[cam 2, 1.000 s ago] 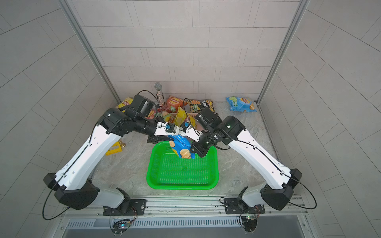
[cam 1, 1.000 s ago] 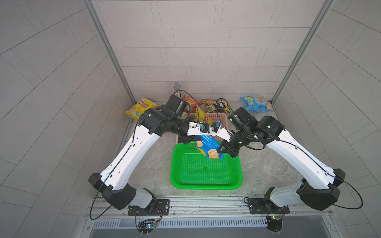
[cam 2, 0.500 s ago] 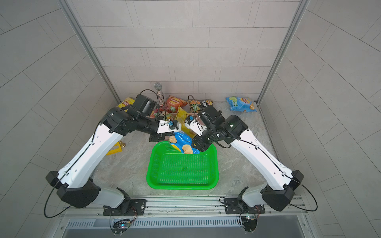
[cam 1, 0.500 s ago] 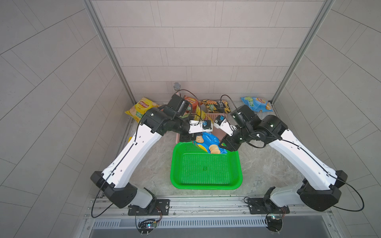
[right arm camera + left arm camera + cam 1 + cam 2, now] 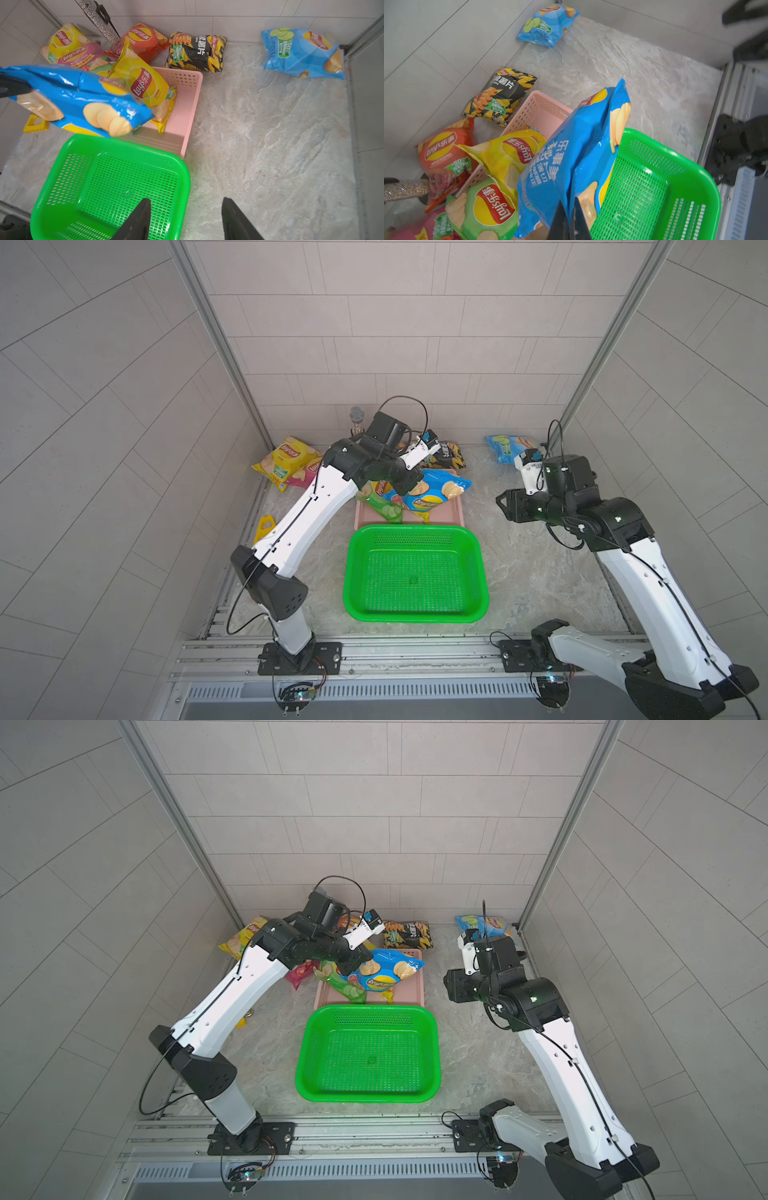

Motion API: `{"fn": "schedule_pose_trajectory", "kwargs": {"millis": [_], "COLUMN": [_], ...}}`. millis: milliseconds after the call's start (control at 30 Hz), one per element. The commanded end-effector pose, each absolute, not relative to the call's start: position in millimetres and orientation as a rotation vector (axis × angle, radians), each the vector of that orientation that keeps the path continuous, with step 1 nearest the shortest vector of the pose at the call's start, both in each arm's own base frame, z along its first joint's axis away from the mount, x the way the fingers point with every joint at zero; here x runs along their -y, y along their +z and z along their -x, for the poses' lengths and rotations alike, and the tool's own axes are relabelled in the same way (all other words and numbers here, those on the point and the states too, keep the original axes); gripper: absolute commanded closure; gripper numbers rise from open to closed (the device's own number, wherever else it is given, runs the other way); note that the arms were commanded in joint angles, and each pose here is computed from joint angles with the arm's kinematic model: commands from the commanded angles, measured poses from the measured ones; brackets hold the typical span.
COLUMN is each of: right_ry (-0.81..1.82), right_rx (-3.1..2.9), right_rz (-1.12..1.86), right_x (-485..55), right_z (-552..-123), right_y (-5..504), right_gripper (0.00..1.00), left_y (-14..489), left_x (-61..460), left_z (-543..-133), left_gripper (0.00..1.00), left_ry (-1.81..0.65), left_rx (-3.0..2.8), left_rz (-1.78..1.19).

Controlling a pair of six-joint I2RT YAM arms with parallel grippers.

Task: Put the potato chips into the basket
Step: Place the potato chip in the basket.

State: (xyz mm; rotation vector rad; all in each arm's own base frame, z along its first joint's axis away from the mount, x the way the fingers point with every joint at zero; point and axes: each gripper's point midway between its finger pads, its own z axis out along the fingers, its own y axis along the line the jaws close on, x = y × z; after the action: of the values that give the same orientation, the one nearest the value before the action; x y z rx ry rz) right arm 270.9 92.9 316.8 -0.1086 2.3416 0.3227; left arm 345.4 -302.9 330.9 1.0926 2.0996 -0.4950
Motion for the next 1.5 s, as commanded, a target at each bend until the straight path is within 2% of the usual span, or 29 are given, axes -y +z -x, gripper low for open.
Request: {"fn": "schedule_pose_trajectory", "kwargs": {"millis": [0, 133, 400, 767, 1033, 1367, 1400, 1467], "right_ry": [0.497, 0.546, 0.490, 0.454, 0.448, 0.482, 0.498, 0.524], "right_rx": [-2.293, -2.257, -2.239, -2.238, -2.232, -2.269, -2.273, -2.280], "right_rz": [0.045, 0.010, -0.016, -0.017, -0.010, 0.015, 0.018, 0.019], "right_x": [-112, -115, -106, -102, -102, -111, -114, -119], "right_z": [-277, -278, -280, -282, -283, -290, -293, -297], "right_y": [314, 311, 306, 303, 306, 293, 291, 288], "right_gripper": [0.41, 0.41, 0.41, 0.41, 0.41, 0.41, 0.41, 0.40], "left_y": [359, 357, 340, 314, 274, 261, 258, 256], "left_x": [317, 323, 335, 378, 396, 387, 387, 388], "left_z": [-374, -405, -441, -458, -470, -469, -467, -465], "left_gripper": [1.00, 1.00, 1.00, 1.00, 1.00, 1.00, 0.95, 0.77], "left_ry": [-0.621, -0.657, -0.709, -1.028, -1.098, -1.075, -1.080, -1.097], "left_rx": [-2.133, -2.170, -2.202, -2.211, -2.267, -2.251, -2.259, -2.270], "left_rz": [-0.726, -0.426, -0.082, 0.124, 0.177, 0.186, 0.176, 0.149]}}
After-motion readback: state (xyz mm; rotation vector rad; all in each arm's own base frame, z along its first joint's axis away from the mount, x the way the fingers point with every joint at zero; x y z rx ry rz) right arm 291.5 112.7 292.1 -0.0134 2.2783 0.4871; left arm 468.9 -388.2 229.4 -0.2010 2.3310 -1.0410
